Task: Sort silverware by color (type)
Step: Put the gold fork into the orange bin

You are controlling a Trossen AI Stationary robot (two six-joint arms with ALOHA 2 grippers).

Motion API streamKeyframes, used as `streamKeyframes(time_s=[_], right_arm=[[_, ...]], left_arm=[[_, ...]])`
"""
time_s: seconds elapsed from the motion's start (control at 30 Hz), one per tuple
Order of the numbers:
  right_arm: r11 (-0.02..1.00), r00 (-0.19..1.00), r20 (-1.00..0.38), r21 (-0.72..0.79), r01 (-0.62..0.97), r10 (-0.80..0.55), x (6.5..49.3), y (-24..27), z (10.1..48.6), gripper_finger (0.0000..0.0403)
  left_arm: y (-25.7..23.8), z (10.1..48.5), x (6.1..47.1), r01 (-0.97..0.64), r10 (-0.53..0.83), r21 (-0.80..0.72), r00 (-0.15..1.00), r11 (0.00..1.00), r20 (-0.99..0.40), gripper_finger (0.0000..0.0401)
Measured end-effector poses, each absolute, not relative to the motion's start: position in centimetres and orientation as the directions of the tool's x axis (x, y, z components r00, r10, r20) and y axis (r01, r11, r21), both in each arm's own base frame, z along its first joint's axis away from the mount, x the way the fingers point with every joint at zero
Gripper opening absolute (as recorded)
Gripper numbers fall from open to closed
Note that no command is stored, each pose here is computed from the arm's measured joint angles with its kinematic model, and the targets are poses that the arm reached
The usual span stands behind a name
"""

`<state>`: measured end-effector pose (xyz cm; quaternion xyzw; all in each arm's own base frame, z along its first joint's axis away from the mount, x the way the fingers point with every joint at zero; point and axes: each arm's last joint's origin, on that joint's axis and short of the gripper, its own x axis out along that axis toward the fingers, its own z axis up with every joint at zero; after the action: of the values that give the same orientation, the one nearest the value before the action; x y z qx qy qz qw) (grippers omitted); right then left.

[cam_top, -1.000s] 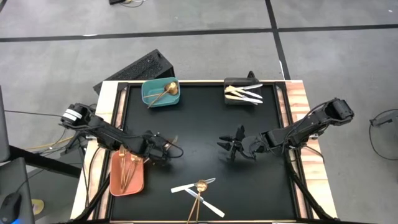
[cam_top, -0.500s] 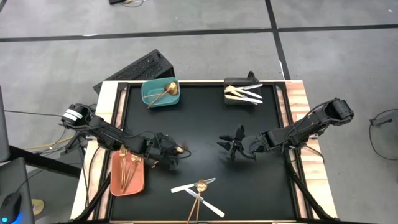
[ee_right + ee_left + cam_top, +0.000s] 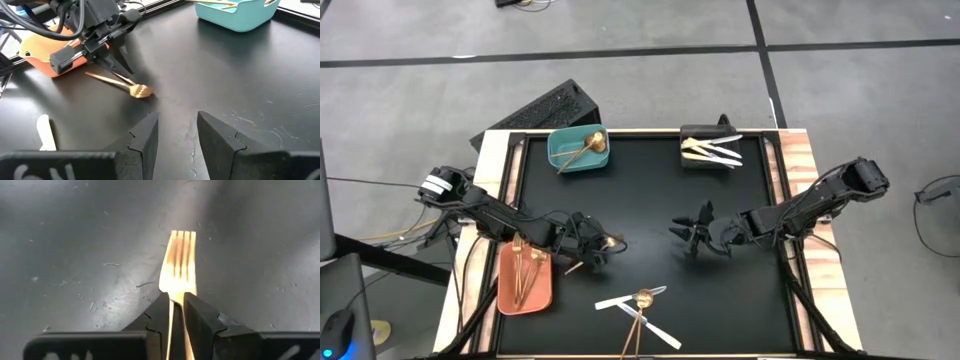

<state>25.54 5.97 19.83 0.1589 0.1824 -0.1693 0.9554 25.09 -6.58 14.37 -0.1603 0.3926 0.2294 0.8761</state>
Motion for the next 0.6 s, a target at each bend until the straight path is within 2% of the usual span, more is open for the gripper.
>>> streamKeyframes(time_s=[0.33, 0.6], right_arm=[[0.892, 0.878, -0.399, 0.244, 0.38, -0.265, 25.6, 6.0, 19.9, 0.0155], [0.89, 0.886, -0.382, 0.258, 0.375, -0.263, 25.6, 6.0, 20.0, 0.0155]], left_arm=[[-6.6, 14.4, 25.1, -0.522, 0.281, -0.089, 0.587, 0.848, -0.759, 0.0098], [-6.5, 14.4, 26.2, -0.404, 0.209, -0.095, 0.645, 0.91, -0.735, 0.0102]])
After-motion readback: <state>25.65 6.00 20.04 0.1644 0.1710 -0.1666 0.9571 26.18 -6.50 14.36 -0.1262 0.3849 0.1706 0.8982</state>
